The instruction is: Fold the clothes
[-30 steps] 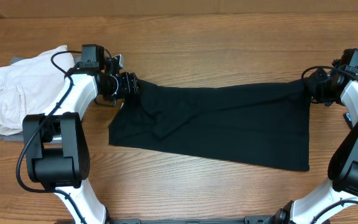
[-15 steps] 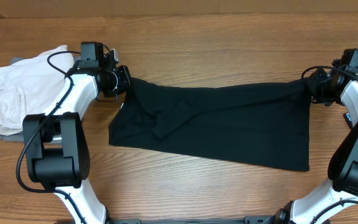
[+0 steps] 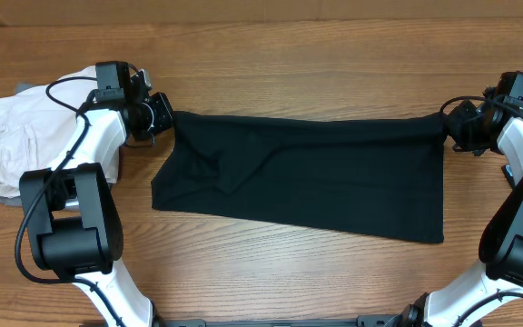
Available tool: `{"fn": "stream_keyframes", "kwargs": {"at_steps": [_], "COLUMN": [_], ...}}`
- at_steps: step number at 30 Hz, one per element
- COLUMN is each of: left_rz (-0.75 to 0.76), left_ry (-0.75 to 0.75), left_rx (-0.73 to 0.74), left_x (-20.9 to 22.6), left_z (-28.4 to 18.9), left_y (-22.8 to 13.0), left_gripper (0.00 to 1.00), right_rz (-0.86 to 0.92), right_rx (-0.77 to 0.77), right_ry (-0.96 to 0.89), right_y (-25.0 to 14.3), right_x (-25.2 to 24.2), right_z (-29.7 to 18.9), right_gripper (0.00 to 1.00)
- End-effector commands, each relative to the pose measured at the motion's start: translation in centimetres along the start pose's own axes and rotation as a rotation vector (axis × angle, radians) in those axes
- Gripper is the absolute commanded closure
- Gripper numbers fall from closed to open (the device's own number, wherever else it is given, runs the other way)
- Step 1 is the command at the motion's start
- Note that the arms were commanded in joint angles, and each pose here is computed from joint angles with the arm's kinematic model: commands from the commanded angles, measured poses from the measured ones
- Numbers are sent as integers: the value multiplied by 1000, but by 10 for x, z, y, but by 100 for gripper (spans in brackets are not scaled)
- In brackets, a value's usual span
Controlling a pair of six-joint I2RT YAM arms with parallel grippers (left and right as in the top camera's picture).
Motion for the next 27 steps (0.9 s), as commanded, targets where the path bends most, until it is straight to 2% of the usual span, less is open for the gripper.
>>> {"fn": "stream_keyframes", "kwargs": {"at_steps": [1,5,9,10,11,12,13,14,16,19,23,27], "left_rz": [3,7,9,9,10,25,89,126,156,205,411,616], "left_ry": [29,27,26,24,14,-15,-103,-164,-237,-361,-492,-326], "left_rx": [-31,-35,-39,-39,-36,-28,-8,7,29,62,120,183], "left_x": [5,4,4,4,3,-1,-11,-18,-27,-45,-85,-113], "left_z": [-4,-5,-5,-5,-4,-5,-6,-7,-9,-13,-8,17], "left_y": [5,6,6,6,6,5,4,2,-1,-7,-32,-70], "left_gripper": [96,96,93,85,71,62,47,40,32,29,34,30], "right_rz": [2,5,6,7,9,9,10,10,10,10,10,10], "right_rx": [-35,-21,-12,-8,-7,-5,-5,-5,-5,-5,-5,-5], "right_ry": [-10,-13,0,10,16,19,19,19,19,19,19,19], "right_y": [8,5,5,4,5,4,5,5,5,4,4,4], "right_x": [0,-1,0,0,1,1,1,1,1,1,1,1], "right_z": [-8,-8,-9,-9,-9,-9,-9,-9,-9,-9,-9,-9], "right_gripper": [87,96,96,96,96,95,91,88,85,85,84,84]}}
Point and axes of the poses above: each gripper's point midway between its finger pads, its own z axis out along the fingers, its own x axis along the line the jaws close on, y = z × x, the point moved 6 cm from there along -z, back along the fingers, and after that the axes turned 2 degrees about z, right-handed, at the moved point
